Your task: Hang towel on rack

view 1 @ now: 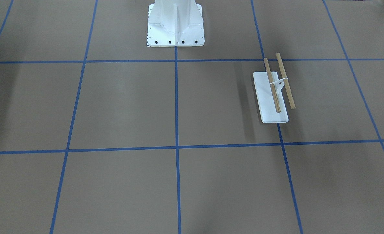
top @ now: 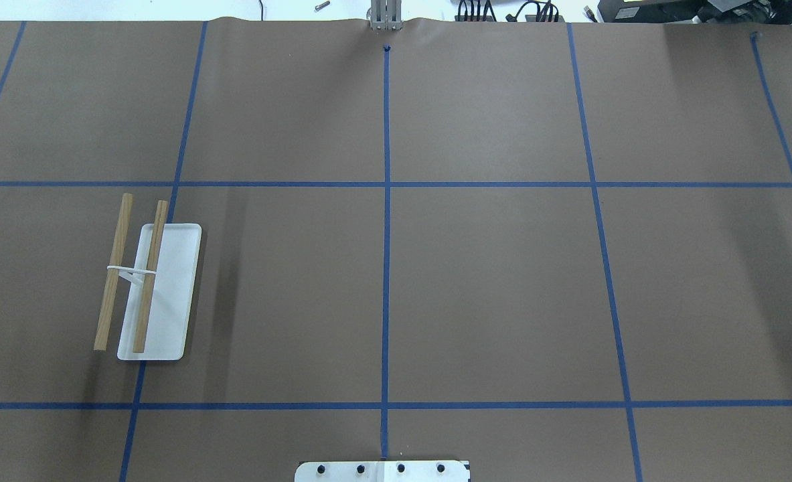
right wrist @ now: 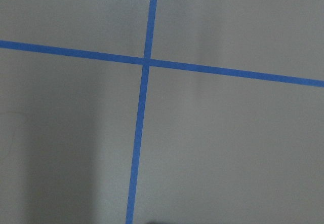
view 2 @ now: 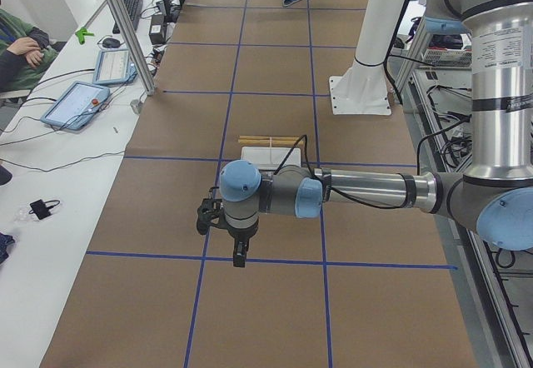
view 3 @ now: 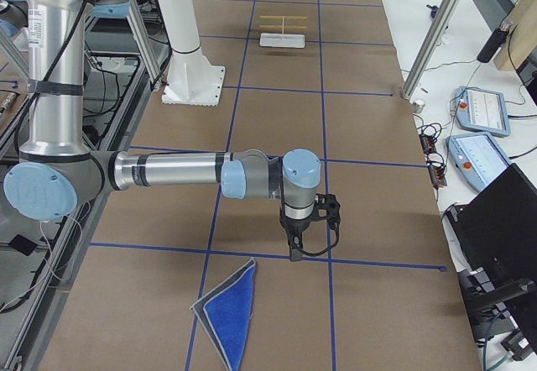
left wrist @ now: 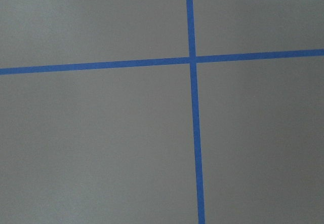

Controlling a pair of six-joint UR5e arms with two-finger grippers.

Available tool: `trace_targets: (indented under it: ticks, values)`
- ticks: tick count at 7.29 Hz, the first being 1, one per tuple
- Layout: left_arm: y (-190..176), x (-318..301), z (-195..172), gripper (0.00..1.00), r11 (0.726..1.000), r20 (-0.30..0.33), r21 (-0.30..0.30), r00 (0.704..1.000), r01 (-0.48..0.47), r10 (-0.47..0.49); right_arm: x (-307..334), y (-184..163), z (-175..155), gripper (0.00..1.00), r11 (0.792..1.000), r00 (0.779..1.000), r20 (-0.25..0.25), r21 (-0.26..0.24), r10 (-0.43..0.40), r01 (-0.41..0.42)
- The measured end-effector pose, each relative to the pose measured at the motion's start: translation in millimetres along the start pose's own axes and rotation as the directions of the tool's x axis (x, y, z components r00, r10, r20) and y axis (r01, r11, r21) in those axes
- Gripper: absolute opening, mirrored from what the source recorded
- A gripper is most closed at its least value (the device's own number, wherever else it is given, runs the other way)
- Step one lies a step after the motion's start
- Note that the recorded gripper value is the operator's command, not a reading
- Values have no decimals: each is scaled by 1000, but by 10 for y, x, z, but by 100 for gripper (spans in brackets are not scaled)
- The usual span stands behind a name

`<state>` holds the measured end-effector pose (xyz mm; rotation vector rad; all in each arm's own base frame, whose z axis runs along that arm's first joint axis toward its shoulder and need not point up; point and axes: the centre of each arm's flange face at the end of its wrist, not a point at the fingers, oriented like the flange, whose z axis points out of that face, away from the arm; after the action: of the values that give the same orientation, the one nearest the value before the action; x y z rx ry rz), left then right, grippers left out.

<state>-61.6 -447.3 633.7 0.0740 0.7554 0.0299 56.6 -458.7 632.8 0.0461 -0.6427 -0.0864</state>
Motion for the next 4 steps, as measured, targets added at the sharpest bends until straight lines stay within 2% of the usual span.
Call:
trace_targets:
  ticks: [4]
  values:
    - [-15, 58, -65, 99, 1000, 1, 13, 1000, -13, 13, -43, -36, -61, 100, 1000, 1000, -2, 13, -10, 10]
